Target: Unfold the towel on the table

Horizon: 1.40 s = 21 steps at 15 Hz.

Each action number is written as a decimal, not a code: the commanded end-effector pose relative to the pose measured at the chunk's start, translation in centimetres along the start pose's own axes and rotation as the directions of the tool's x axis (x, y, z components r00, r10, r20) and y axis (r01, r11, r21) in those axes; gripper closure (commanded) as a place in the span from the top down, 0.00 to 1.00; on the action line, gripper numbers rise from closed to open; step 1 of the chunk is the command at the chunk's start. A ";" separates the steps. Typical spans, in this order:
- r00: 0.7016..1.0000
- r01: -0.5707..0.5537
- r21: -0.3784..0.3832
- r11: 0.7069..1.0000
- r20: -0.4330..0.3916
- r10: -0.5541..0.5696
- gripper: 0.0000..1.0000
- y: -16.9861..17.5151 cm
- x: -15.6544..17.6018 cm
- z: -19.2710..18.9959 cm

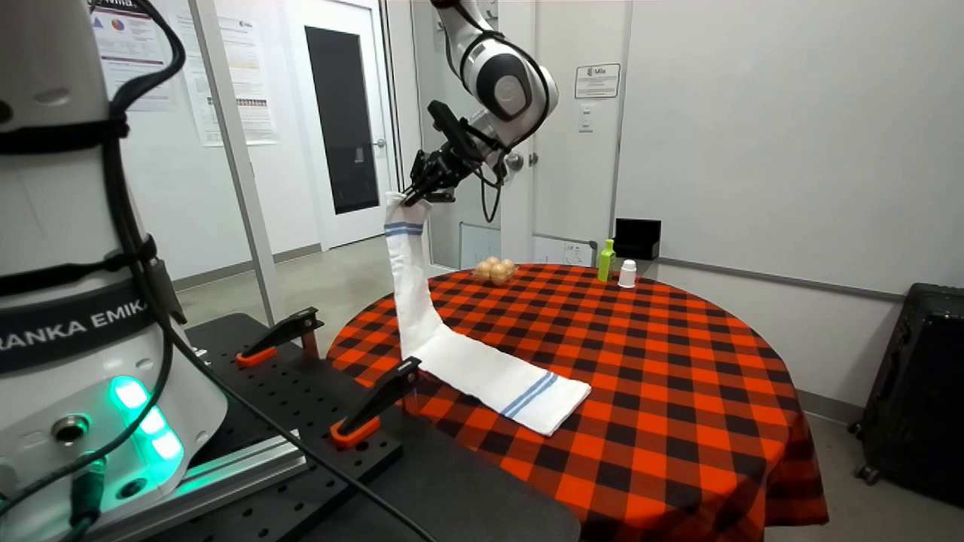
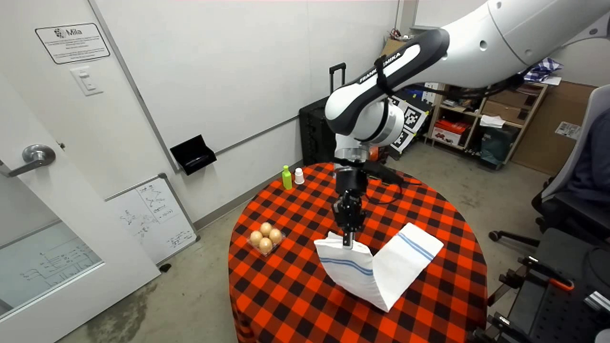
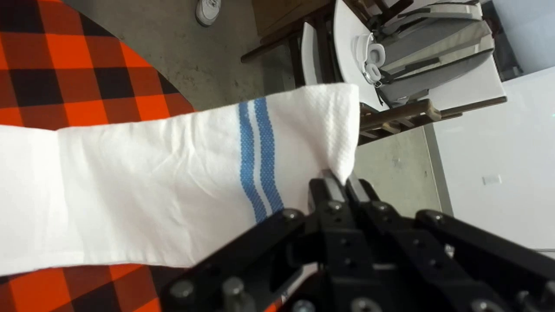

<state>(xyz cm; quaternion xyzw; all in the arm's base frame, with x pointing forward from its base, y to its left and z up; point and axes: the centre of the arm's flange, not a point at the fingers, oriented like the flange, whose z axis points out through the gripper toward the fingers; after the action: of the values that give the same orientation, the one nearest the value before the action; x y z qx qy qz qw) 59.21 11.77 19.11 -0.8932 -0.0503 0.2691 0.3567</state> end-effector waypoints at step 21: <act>0.983 0.111 -0.175 0.978 0.164 -0.082 1.00 -6.3 4.8 11.0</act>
<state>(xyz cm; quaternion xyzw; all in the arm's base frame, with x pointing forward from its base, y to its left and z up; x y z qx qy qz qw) 57.65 24.61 13.79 -0.8832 -0.1432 0.3276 0.3036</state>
